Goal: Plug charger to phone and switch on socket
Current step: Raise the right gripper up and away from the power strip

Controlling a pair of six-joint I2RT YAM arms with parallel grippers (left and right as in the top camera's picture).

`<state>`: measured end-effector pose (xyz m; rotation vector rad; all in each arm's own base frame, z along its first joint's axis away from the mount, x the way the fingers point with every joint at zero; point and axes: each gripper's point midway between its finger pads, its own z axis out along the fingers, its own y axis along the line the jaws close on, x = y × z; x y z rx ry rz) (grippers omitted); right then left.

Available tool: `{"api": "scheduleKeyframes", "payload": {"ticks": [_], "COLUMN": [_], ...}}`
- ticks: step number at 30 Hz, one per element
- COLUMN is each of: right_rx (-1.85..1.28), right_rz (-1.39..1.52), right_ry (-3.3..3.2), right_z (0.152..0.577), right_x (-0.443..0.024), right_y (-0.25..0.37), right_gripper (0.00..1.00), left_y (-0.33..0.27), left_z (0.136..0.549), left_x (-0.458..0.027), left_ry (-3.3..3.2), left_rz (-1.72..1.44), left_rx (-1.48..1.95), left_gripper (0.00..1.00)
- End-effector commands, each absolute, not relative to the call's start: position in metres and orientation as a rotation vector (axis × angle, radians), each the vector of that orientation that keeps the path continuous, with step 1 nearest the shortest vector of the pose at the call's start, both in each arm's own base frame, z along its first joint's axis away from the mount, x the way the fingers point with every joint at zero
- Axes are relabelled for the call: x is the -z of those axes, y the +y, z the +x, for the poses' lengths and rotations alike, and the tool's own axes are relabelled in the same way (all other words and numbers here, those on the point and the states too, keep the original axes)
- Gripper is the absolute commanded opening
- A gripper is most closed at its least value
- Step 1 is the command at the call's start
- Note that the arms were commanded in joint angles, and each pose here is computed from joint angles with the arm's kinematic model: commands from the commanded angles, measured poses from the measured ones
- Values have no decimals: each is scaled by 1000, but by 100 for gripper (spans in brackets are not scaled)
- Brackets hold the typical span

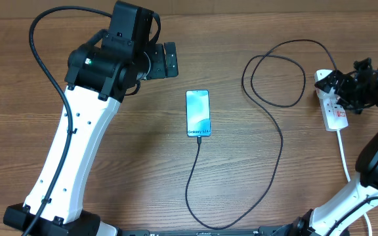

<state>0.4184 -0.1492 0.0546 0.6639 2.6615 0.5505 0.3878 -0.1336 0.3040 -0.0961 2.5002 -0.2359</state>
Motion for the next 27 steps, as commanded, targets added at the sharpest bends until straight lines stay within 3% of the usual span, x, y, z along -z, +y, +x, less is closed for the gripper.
{"api": "scheduleKeyframes", "payload": {"ticks": [1, 9, 12, 27], "right_rx": [-506, -448, -408, -402], "right_rz": [664, 685, 633, 627], "right_ry": [2550, 2391, 2323, 2313], "right_z": [429, 392, 382, 380], "right_x": [-115, -266, -299, -304], "right_y": [-173, -155, -148, -147], "right_gripper": [100, 100, 100, 100], "left_y": [-131, -131, -131, -131], "left_z": [388, 388, 388, 388], "left_x": [-301, -301, -301, -301], "left_ry": [2503, 2503, 2503, 2503], "left_rz": [-85, -85, -85, -85], "left_rx": [210, 210, 210, 210], "left_gripper": [100, 100, 100, 100]}}
